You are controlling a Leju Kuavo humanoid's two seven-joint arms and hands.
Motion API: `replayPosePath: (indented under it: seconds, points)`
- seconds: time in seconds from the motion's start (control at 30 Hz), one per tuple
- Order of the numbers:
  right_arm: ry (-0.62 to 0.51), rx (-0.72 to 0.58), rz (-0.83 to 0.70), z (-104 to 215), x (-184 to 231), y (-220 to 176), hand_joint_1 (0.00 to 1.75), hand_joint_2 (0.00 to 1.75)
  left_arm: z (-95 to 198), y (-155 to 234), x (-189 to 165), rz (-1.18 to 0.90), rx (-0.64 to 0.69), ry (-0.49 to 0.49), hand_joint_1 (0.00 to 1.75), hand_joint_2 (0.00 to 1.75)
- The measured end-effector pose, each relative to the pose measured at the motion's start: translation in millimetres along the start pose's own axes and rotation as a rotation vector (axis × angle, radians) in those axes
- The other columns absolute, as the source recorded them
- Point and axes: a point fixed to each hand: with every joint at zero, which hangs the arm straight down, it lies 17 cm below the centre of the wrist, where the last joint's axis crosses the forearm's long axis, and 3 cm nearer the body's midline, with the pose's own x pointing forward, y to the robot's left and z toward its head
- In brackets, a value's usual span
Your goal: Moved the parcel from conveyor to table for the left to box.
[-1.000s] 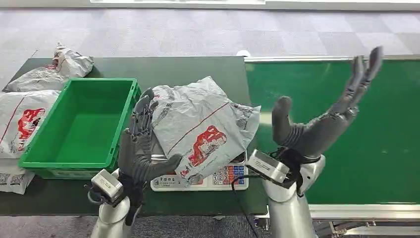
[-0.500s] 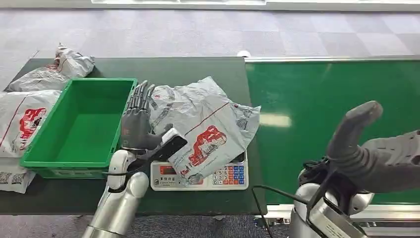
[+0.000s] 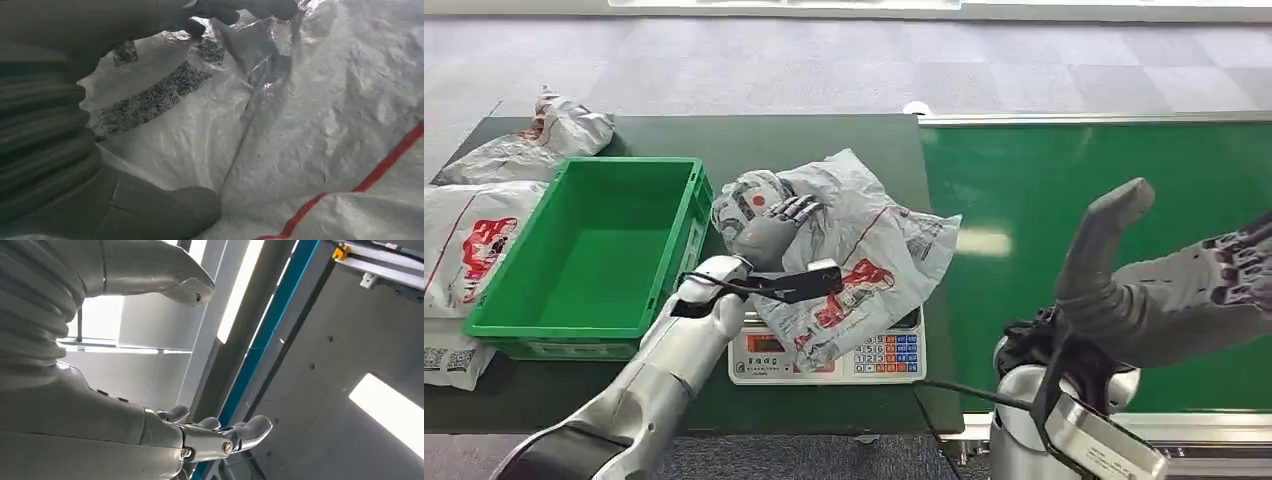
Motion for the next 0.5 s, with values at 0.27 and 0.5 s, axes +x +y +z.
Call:
replayPosePath:
  seconds: [0.27, 0.5]
  points:
    - [0.007, 0.023, 0.004, 5, -3, 7, 0.0, 1.75, 3, -39, 21, 0.011, -0.19, -0.065, 1.75, 1.75]
    - [-0.002, 0.038, 0.015, 7, -2, 10, 0.0, 1.75, 1, -37, 25, 0.016, -0.197, -0.075, 1.75, 1.75]
